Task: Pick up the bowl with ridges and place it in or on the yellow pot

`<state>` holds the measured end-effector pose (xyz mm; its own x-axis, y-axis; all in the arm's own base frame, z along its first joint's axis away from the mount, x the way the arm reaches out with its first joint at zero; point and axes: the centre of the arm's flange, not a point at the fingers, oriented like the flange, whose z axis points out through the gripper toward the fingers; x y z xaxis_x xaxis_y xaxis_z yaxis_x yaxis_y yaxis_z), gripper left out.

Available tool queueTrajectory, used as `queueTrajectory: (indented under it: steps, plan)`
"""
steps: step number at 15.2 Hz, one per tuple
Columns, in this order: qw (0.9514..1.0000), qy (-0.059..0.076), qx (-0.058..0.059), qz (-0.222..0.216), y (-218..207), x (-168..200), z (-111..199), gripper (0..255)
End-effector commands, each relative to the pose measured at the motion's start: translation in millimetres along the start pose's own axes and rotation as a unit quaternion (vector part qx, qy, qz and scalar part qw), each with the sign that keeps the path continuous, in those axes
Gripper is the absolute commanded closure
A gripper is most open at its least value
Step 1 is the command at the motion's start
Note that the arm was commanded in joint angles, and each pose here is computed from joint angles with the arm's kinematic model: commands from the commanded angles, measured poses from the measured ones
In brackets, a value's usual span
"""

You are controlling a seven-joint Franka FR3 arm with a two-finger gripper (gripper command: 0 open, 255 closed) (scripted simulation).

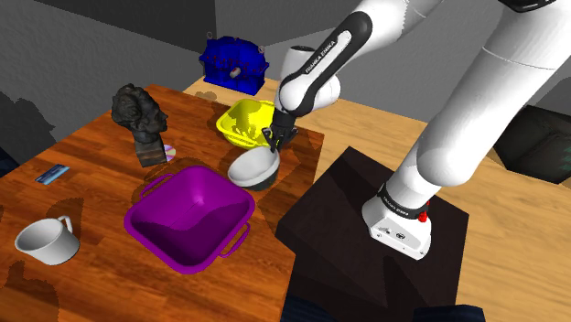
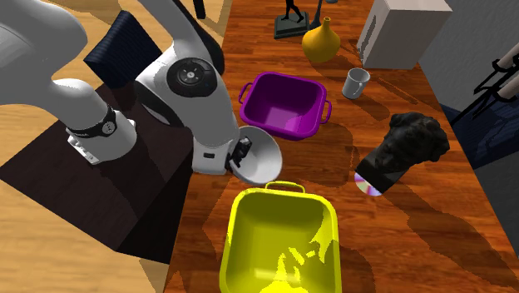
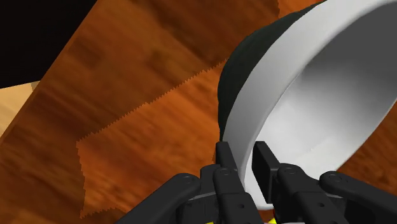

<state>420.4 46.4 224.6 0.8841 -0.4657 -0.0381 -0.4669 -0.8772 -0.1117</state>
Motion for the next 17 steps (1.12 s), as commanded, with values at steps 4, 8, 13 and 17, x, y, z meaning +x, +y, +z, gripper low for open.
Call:
queueTrajectory:
  steps: [4,8,13,17]
  plan:
    - [1.0,0.001,0.0,0.0,-4,-1,-27,255]
    - [1.0,0.001,0.0,0.0,-7,-2,-48,255]
    - [1.0,0.001,0.0,0.0,-10,-3,-74,255]
    - [1.0,0.001,0.0,0.0,-12,-4,-95,255]
